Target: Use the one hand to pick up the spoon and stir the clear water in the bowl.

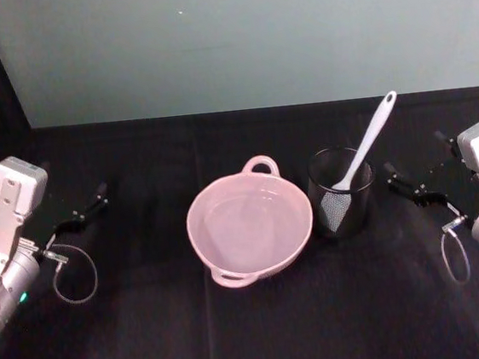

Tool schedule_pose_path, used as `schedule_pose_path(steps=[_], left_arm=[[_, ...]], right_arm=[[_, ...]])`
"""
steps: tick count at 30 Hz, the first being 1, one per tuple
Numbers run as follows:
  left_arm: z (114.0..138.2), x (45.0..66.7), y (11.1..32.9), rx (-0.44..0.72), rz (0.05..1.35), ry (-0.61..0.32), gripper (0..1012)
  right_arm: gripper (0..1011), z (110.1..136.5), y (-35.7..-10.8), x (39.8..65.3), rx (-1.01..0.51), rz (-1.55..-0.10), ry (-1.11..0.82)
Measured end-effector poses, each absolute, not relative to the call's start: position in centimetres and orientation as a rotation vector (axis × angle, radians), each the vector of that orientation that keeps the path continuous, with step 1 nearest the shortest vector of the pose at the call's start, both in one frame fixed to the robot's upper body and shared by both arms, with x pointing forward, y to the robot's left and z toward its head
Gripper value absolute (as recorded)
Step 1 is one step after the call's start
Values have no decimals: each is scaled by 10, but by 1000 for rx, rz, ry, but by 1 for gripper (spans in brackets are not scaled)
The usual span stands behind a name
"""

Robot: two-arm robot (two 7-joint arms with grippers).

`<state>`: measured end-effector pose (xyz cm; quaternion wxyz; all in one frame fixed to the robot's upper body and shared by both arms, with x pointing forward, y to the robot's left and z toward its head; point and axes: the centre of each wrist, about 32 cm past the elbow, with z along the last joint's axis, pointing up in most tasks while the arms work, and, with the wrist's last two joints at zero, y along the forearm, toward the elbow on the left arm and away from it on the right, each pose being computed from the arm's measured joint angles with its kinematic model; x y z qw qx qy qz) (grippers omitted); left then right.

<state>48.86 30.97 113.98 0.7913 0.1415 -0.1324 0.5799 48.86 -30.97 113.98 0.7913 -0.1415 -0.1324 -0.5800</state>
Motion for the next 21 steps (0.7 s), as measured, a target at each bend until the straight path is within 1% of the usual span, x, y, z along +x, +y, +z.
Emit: schedule_pose_path(steps=[21], left_arm=[[1140,489,310,304,1248,-285,1011]], right_arm=[[1003,1140,-310,489,-304,-1248,-285]])
